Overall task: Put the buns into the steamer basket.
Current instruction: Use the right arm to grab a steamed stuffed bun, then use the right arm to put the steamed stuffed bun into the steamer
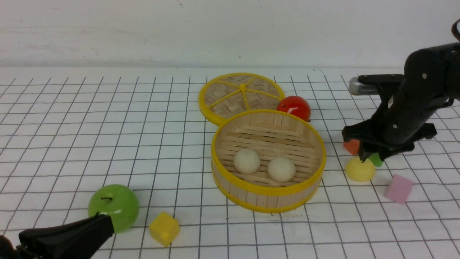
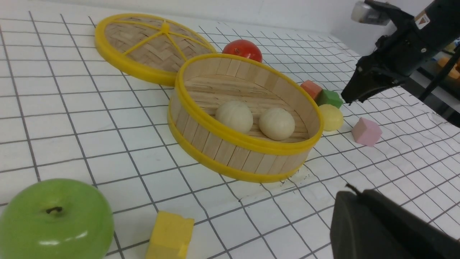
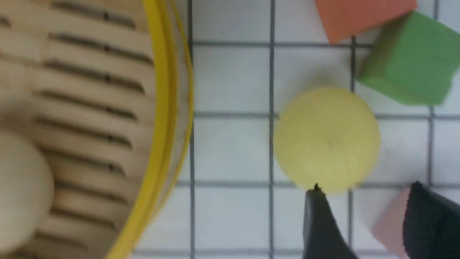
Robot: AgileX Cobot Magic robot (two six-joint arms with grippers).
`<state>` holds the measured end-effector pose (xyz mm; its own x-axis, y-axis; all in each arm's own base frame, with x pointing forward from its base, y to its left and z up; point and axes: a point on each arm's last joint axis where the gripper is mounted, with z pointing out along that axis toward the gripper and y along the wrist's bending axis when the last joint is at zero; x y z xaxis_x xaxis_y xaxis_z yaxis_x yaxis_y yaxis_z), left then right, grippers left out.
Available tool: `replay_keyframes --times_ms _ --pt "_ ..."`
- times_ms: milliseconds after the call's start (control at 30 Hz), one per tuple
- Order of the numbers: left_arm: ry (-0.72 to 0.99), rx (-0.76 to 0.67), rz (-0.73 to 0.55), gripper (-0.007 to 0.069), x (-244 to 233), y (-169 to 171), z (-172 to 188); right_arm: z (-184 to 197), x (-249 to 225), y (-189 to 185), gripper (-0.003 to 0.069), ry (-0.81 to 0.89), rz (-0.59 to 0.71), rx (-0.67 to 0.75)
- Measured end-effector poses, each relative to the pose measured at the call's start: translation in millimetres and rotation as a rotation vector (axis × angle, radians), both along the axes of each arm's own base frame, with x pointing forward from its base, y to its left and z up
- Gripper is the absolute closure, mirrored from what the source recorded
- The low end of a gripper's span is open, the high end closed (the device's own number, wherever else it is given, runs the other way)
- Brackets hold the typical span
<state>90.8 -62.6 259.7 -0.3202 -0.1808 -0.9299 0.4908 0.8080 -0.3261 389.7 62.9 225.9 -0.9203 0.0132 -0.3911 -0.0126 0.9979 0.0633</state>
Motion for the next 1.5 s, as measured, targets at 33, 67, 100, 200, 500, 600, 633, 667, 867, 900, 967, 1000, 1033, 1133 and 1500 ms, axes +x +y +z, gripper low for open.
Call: replay_keyframes --times_ms 33,67,100,200,500,600,633,667,867,900,967,1000,1033,1133,1500 --pt "0.000 0.000 0.000 0.0618 0.0 0.0 0.0 -2.4 2.7 0.1 0.0340 -0.012 -0.006 0.013" --pt "0.000 0.000 0.000 0.0618 0.0 0.0 0.0 -4.8 5.0 -1.5 0.0341 -0.020 -0.011 0.017" --pt "0.000 0.000 0.000 0.0618 0.0 0.0 0.0 -8.5 7.6 -2.2 0.0341 -0.026 -0.013 0.018" --pt "0.000 0.000 0.000 0.0618 0.0 0.0 0.0 -16.0 11.6 -3.6 0.0341 -0.028 -0.017 0.018" --pt "0.000 0.000 0.000 0.0612 0.0 0.0 0.0 -38.8 21.0 -4.0 0.0342 -0.024 -0.022 0.016" --pt "0.000 0.000 0.000 0.0610 0.0 0.0 0.0 -43.3 22.7 -3.9 0.0354 -0.024 -0.020 0.013" --pt "0.000 0.000 0.000 0.0610 0.0 0.0 0.0 -43.0 22.7 -3.9 0.0355 -0.026 -0.020 0.013" --pt "0.000 0.000 0.000 0.0610 0.0 0.0 0.0 -45.6 23.4 -3.9 0.0369 -0.022 -0.018 0.011" --pt "0.000 0.000 0.000 0.0609 0.0 0.0 0.0 -47.1 24.2 -3.8 0.0482 -0.023 0.001 0.002" --pt "0.000 0.000 0.000 0.0609 0.0 0.0 0.0 -45.5 23.4 -3.9 0.0531 -0.022 0.014 -0.003" --pt "0.000 0.000 0.000 0.0609 0.0 0.0 0.0 -43.2 22.1 -4.1 0.0577 -0.018 0.024 -0.008" --pt "0.000 0.000 0.000 0.0609 0.0 0.0 0.0 -38.1 19.9 -4.3 0.0629 -0.016 0.037 -0.014" --pt "0.000 0.000 0.000 0.0609 0.0 0.0 0.0 -33.4 17.8 -4.5 0.0645 -0.014 0.041 -0.015" --pt "0.000 0.000 0.000 0.0609 0.0 0.0 0.0 -16.2 11.4 -4.4 0.0657 -0.025 0.043 -0.006" --pt "0.000 0.000 0.000 0.0607 0.0 0.0 0.0 54.6 -7.6 78.2 0.0655 -0.278 0.259 0.201"
